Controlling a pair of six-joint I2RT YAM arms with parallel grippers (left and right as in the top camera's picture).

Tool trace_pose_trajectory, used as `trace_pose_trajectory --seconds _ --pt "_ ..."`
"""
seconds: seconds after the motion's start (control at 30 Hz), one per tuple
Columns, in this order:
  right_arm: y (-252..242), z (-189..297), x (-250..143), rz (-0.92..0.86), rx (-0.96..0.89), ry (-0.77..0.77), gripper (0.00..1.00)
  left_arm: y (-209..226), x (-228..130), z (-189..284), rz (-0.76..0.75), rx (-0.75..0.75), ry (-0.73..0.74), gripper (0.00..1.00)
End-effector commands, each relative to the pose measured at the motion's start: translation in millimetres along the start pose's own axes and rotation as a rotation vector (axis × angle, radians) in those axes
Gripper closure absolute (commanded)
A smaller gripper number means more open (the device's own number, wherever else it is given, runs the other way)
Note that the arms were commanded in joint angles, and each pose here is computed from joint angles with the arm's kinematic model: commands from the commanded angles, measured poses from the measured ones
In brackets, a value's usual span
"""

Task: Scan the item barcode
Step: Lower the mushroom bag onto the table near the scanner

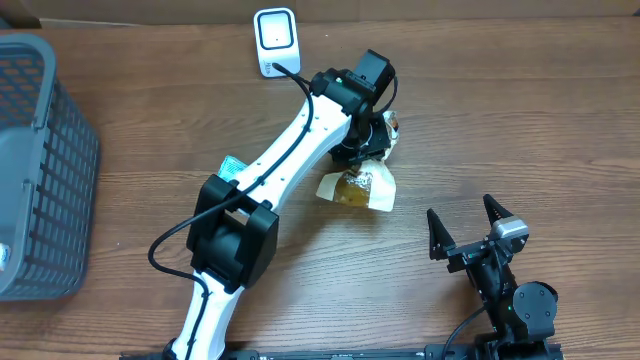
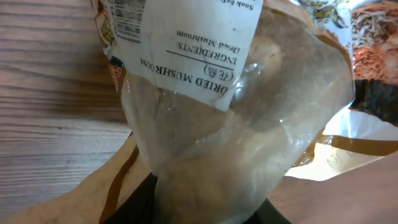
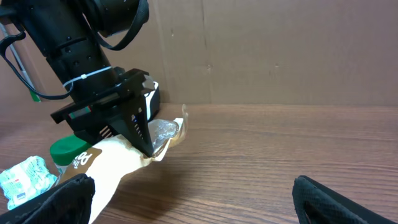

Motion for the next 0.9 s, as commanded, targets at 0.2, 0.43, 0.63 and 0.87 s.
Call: trace_pose_trajectory --seconds 0.2,0.43,0.63,0.87 --pt "0 0 -2 -0.007 0.001 -0.003 0.0 14 13 -9 0.064 0.113 -0.103 0.86" --pt "0 0 -2 -0.007 0.001 -0.003 0.0 18 18 -8 0.093 0.136 -0.14 0.82" --pt "0 0 -2 -0.007 0.001 -0.003 0.0 18 17 -8 0.092 0.136 -0.138 0.6" --pt "0 0 -2 -0.007 0.001 -0.003 0.0 18 17 -8 0.073 0.137 -0.136 0.34"
Point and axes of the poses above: each gripper's point midway between its finger pads, its own z axis back along the fingers, its own y axis along the line the jaws close on, x = y × z, the point moved 5 cm from there along z, back along the fingers, and after that the axes turned 3 degrees about z, right-handed, at the moved point
